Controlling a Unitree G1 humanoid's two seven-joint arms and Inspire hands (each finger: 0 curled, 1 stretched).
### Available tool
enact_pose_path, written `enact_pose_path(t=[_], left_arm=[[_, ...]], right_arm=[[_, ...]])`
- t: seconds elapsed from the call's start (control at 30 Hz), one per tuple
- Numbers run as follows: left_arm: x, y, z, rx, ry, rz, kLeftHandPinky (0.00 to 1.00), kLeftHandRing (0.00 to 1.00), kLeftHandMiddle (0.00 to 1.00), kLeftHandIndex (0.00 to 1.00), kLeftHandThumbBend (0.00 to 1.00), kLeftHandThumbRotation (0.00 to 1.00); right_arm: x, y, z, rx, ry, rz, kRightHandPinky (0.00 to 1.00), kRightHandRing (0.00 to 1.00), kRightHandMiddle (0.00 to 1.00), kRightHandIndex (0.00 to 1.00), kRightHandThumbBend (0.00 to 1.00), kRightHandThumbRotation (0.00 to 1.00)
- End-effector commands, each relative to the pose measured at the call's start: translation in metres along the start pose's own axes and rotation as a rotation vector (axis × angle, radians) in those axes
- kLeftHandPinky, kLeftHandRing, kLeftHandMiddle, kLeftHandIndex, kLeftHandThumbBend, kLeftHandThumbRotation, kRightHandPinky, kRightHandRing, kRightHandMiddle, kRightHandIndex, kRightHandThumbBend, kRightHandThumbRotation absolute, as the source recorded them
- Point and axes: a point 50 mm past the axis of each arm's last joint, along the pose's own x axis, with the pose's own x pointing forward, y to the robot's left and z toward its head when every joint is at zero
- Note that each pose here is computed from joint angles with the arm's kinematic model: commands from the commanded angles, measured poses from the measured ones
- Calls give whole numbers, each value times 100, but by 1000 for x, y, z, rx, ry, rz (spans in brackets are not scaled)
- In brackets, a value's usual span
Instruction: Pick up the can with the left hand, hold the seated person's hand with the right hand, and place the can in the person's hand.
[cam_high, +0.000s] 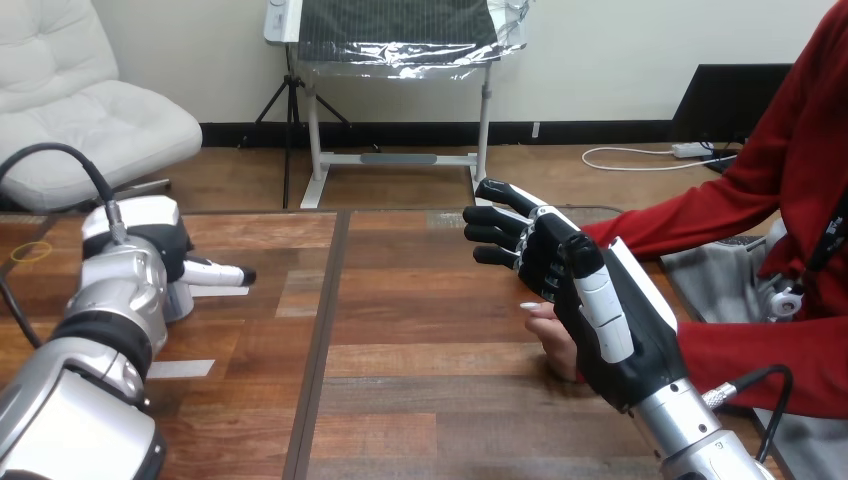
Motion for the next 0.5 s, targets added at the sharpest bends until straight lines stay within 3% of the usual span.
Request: enact_pose_path(t=[0.0,0.23,0.47], left_arm=[[-1,7,5,2,-6,-11,56,73,76,71,72,75],[-1,6,3,-2,3,-16,49,67,71,65,73,74],[-1,7,3,-8,5,-17,50,69,73,69,74,74]], right_arm=[[14,-4,20,-34,-101,8,83,84,84,87,77,100],[15,-4,20,-30,-104,9,83,85,84,87,77,100],[15,-4,20,-29,-106,9,83,84,84,87,77,100]])
